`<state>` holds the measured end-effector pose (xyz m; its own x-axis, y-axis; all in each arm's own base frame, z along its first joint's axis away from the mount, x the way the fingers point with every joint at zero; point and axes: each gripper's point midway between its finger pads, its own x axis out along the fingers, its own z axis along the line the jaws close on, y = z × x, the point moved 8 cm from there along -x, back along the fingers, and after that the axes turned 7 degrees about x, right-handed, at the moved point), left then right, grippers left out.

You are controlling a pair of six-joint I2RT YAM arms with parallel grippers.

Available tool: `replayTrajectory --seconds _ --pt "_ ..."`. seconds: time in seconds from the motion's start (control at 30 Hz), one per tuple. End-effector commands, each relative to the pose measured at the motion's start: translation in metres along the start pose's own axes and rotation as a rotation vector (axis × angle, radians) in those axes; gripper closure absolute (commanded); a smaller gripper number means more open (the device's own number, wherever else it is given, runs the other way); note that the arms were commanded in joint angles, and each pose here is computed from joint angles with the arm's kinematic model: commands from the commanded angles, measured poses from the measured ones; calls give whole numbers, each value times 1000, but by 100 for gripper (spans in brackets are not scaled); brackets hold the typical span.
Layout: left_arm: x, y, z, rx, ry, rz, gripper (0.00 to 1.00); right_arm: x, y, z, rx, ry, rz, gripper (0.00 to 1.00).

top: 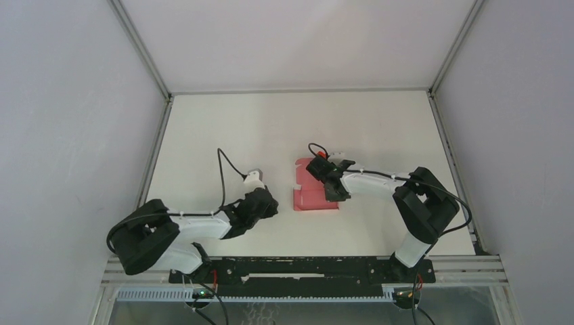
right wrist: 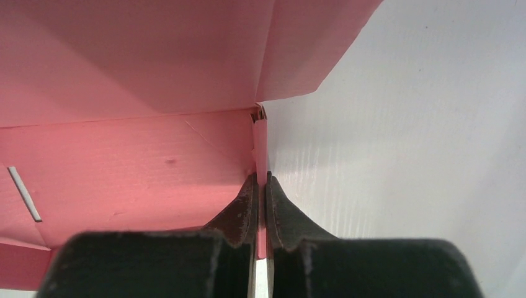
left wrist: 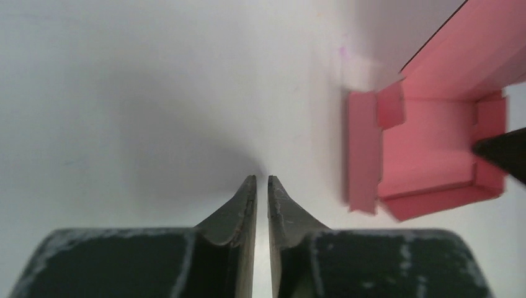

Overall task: Fold the paper box
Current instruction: Fold the paper box at the center of the board.

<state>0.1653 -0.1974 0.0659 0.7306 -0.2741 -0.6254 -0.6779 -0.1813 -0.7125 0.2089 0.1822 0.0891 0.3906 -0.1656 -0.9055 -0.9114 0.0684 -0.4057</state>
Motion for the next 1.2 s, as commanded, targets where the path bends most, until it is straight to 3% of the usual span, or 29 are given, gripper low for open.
replayTrajectory --seconds 0.0,0.37,0.93,1.17 --pt "11 -1 -23 -84 171 -25 80 -12 -4 -1 0 -46 -34 100" --pt "30 17 -40 -134 300 58 79 -11 0 -5 8 -66 -33 100" --pt "19 8 -51 -208 457 -10 79 0 5 0 4 -86 -10 100" --pt "13 15 -36 -250 472 -39 77 4 6 -1 3 -88 -2 100"
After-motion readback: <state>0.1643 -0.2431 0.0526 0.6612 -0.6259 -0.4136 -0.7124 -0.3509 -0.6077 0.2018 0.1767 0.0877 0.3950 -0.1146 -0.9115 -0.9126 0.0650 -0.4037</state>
